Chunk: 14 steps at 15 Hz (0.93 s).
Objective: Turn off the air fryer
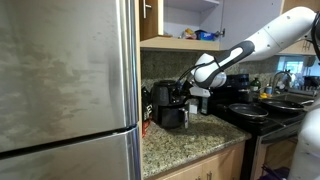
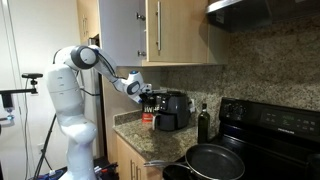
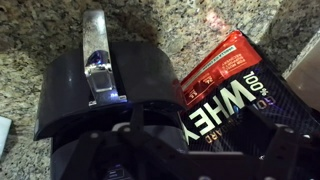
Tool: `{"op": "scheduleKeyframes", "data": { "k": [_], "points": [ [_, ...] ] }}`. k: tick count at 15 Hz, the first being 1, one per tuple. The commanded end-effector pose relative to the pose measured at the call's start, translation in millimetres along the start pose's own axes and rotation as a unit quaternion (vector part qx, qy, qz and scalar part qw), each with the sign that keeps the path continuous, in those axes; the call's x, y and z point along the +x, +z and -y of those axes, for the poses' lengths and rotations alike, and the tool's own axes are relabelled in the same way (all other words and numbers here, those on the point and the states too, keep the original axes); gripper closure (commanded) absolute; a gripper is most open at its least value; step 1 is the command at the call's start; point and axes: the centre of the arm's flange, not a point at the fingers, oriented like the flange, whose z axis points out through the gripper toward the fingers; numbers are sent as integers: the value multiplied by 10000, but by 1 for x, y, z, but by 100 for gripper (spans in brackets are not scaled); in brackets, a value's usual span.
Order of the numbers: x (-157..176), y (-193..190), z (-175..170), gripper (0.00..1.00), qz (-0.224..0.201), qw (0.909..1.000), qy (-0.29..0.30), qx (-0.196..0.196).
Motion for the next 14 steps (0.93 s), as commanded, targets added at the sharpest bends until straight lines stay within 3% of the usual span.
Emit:
{"op": "scheduleKeyframes", "data": {
  "k": [1,7,14],
  "points": [
    [11,24,-8,0,-58,10000,46,-29],
    [38,58,-12,0,-588,9982,83,45],
    [63,83,-17,0,-664,9973,276,115]
  ]
}}
